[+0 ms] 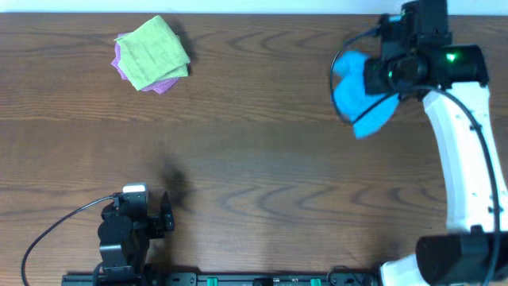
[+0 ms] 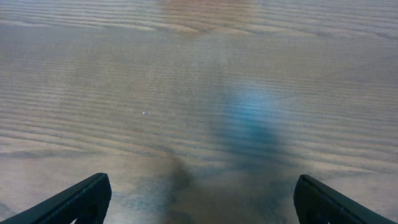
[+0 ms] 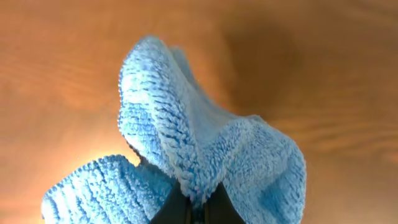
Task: Fold the cloth
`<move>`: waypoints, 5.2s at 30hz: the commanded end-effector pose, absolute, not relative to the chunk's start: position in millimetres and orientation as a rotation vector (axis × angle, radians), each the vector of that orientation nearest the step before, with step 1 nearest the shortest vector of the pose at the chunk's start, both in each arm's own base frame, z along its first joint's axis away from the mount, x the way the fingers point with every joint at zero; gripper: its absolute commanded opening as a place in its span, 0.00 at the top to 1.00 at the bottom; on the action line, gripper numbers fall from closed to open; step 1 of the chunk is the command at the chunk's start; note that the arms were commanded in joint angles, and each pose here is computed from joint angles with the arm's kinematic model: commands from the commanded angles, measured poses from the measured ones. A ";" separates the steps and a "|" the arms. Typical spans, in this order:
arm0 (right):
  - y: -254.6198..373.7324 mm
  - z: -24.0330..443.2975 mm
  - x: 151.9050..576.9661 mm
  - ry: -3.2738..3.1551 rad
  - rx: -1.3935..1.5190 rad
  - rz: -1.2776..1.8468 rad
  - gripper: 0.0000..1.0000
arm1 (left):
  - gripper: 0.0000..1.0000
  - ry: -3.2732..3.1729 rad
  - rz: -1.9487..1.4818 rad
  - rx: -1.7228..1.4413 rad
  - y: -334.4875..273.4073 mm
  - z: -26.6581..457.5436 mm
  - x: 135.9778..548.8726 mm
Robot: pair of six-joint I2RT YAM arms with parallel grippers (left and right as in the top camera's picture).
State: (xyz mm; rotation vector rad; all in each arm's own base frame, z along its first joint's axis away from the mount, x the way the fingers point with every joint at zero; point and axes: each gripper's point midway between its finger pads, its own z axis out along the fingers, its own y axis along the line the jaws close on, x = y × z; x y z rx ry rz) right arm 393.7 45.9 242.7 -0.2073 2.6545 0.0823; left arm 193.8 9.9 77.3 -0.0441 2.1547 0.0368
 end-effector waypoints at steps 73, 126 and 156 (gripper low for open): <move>173.8 54.3 481.3 2.497 -0.511 0.177 0.01 | 0.05 2.195 -0.304 -0.197 -21.5 161.0 226.0; 92.7 92.4 480.9 2.602 0.006 -0.087 0.99 | 0.05 2.584 -0.871 -0.247 -90.7 155.0 312.0; -50.1 136.2 540.4 2.302 0.297 -0.293 0.36 | 0.05 2.594 -1.057 0.241 -218.1 126.8 309.4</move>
